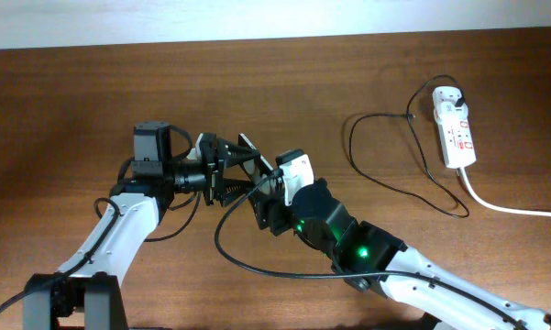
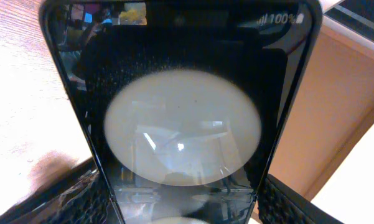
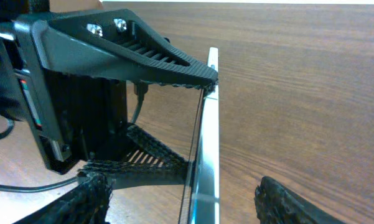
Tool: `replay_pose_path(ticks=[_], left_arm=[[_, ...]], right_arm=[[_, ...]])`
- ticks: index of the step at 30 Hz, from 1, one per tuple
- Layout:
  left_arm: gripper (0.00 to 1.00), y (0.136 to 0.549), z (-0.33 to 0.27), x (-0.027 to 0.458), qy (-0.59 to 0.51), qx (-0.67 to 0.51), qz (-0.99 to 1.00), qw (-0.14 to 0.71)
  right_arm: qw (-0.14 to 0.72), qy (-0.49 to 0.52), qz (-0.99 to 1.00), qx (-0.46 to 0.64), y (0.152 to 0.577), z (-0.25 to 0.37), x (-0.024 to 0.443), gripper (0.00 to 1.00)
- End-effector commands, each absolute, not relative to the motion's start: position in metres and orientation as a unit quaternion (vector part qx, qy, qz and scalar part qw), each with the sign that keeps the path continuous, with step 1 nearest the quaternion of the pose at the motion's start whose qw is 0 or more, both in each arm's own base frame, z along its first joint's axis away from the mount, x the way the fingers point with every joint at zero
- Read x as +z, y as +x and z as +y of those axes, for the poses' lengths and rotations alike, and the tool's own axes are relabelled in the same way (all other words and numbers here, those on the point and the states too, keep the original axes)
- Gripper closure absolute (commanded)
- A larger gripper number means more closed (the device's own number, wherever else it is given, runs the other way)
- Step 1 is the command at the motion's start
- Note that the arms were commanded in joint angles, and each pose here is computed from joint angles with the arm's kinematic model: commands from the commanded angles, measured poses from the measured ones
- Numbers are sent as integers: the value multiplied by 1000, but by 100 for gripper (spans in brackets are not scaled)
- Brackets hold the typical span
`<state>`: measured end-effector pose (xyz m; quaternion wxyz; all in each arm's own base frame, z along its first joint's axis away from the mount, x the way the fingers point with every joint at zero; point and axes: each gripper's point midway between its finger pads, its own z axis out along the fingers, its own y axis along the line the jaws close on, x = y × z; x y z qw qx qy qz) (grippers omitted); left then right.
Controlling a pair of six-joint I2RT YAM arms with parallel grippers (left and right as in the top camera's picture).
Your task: Plug charger to phone and switch on socket
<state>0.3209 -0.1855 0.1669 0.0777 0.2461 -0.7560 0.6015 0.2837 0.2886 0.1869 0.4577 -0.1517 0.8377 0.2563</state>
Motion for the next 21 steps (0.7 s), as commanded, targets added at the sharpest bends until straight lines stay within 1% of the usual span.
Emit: replay_pose_path(ticks=[1, 3, 5, 6, 7, 8, 9, 11, 13, 16, 18, 21], left_arm=[[43, 319, -188, 178, 228, 615, -750, 85], [42, 319, -188, 178, 228, 615, -750, 85], [42, 319, -188, 178, 228, 615, -750, 85], [41, 319, -188, 178, 227, 615, -750, 84], [41, 319, -188, 178, 227, 615, -750, 84], [41, 319, -188, 178, 227, 615, -750, 84], [41, 319, -188, 178, 227, 615, -750, 84], [39, 319, -188, 178, 227, 615, -750, 84], [39, 319, -188, 178, 227, 615, -750, 84], [38, 320, -188, 177, 229, 614, -751, 81], [38, 320, -188, 177, 229, 614, -751, 81], [29, 320, -188, 177, 230, 613, -752, 80]], right_arm=[[471, -144, 836, 241, 291, 289, 189, 30], [476, -143, 832, 248, 293, 291, 192, 37], [476, -143, 832, 248, 293, 291, 192, 48], [476, -143, 832, 248, 293, 292, 192, 57], [476, -143, 832, 248, 293, 292, 192, 63], [476, -143, 832, 248, 293, 292, 192, 65], [474, -146, 831, 251, 292, 293, 192, 70], [466, -155, 831, 263, 288, 297, 192, 73], [466, -155, 831, 263, 288, 297, 192, 85], [462, -159, 830, 268, 286, 299, 191, 87], [462, -159, 830, 269, 286, 299, 191, 92], [460, -162, 830, 272, 285, 300, 191, 96]])
